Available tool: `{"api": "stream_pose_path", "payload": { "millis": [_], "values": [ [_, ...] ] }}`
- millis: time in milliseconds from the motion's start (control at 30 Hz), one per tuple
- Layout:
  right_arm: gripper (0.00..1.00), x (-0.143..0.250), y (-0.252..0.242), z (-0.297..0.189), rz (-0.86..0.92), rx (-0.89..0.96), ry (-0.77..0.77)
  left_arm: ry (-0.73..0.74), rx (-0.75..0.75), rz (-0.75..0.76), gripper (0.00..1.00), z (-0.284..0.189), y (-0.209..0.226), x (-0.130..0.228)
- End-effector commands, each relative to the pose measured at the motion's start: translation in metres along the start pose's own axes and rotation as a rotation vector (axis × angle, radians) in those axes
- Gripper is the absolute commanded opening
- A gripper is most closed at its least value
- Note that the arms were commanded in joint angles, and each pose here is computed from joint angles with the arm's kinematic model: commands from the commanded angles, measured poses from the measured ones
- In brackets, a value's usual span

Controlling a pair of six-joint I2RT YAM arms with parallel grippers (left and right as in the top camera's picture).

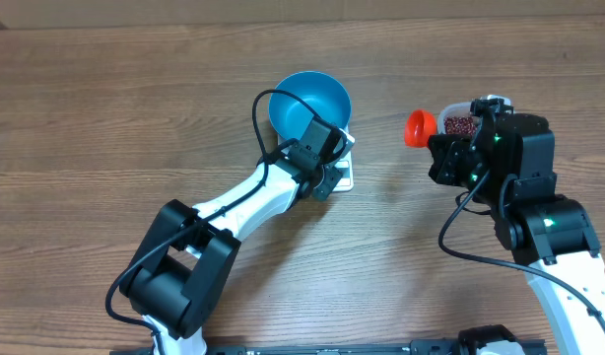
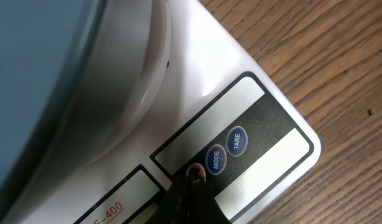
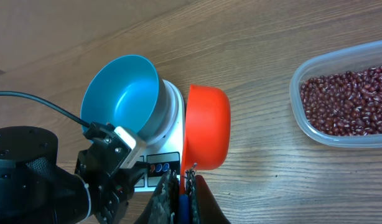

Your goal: Scoop item into bowl and weigh 150g on scale

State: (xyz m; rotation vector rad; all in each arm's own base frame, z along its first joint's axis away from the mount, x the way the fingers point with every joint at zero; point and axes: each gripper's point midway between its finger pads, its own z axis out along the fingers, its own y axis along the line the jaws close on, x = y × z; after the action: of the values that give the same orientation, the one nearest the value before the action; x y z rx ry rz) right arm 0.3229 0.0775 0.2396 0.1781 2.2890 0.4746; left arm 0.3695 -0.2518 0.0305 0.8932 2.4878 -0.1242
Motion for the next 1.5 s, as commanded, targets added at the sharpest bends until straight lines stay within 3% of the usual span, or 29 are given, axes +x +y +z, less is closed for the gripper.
{"api": "stream_pose_path", "payload": {
  "millis": [0,1467],
  "values": [
    [0.04,-0.0107,0.0081,-0.0075,-0.017,-0.019,-0.029,0.014,0.011,0.014,0.04,0.0033,-0.0032,0.0043],
    [0.04,-0.0107,0.0081,-0.0075,-0.017,-0.019,-0.029,0.034,0.012,0.014,0.04,0.0032,-0.0032,0.0092]
  ]
}}
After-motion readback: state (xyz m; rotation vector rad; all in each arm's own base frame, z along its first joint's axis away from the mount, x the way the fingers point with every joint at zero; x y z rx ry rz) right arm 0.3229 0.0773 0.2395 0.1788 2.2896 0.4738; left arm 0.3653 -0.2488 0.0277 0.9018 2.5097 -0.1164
